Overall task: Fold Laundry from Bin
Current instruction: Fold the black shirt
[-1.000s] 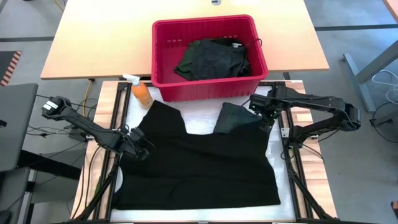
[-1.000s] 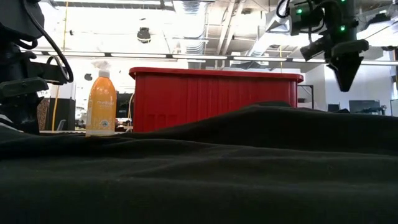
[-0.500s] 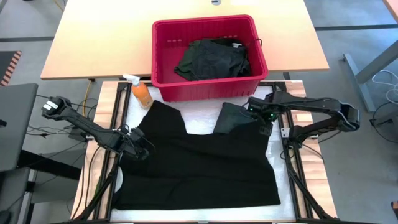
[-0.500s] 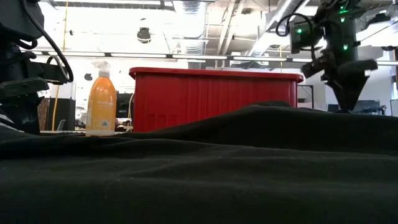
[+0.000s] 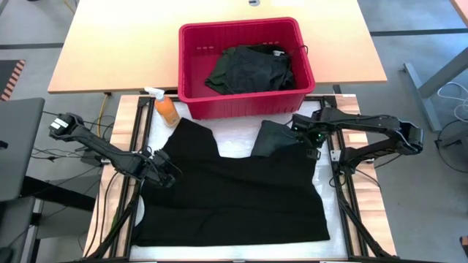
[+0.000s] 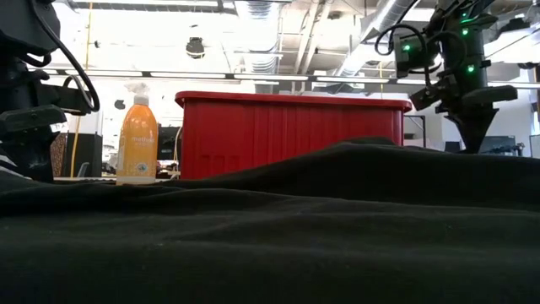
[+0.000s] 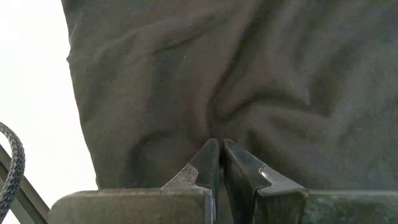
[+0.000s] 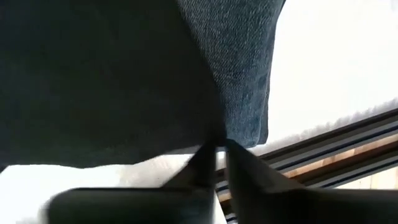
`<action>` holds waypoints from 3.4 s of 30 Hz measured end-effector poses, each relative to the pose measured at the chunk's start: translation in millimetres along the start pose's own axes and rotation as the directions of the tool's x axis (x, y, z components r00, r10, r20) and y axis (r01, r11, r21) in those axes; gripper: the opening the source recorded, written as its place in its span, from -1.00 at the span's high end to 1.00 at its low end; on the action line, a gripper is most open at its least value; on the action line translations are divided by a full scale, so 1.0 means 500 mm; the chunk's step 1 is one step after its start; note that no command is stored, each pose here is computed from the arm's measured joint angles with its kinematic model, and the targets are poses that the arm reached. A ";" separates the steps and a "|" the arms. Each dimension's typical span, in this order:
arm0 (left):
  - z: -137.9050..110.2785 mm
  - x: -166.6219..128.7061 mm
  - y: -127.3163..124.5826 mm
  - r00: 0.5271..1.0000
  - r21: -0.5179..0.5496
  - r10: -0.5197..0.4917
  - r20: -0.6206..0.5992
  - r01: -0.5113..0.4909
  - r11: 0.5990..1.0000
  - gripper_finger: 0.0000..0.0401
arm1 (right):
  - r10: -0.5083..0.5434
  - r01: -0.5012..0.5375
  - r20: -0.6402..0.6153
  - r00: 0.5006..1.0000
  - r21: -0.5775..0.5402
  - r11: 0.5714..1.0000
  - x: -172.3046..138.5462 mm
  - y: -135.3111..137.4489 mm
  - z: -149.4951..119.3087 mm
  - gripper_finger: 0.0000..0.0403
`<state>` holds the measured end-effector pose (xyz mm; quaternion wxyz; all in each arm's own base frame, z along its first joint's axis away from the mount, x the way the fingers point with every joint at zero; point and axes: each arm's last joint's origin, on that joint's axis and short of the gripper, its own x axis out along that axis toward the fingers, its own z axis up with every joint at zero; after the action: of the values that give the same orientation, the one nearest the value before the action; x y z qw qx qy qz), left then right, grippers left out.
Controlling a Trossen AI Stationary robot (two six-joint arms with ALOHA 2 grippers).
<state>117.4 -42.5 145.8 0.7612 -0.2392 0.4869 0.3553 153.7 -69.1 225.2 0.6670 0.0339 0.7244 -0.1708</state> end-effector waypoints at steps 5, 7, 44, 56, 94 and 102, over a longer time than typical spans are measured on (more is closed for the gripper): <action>0.000 0.000 0.000 1.000 0.000 0.000 0.000 0.000 1.000 0.95 | 0.000 0.000 0.008 1.000 -0.010 1.000 -0.003 0.000 -0.003 0.89; 0.000 0.000 0.000 1.000 0.000 0.000 0.000 0.000 1.000 0.95 | 0.003 -0.003 -0.015 1.000 -0.015 1.000 -0.005 0.000 -0.007 0.88; 0.137 0.004 0.060 0.968 -0.157 0.112 0.225 -0.077 0.985 0.56 | 0.077 -0.089 0.081 0.994 0.149 0.985 -0.067 -0.004 -0.063 -0.09; 0.173 0.054 0.093 0.966 -0.157 0.236 0.106 -0.219 0.963 0.45 | 0.088 -0.132 0.223 0.971 0.194 0.972 -0.091 -0.004 -0.093 -0.10; 0.211 0.149 0.101 0.978 -0.084 0.205 -0.029 -0.207 0.975 0.99 | 0.104 -0.144 0.236 0.966 0.160 0.977 -0.091 -0.003 -0.090 -0.10; 0.204 0.148 0.092 0.977 -0.051 0.211 -0.027 -0.212 0.976 1.00 | 0.101 -0.137 0.260 0.960 0.124 0.983 -0.092 -0.004 -0.085 -0.10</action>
<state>160.4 81.8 119.7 0.7072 -0.2103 0.5078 0.4447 117.6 -50.2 272.7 0.7589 0.1023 0.6163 -0.1839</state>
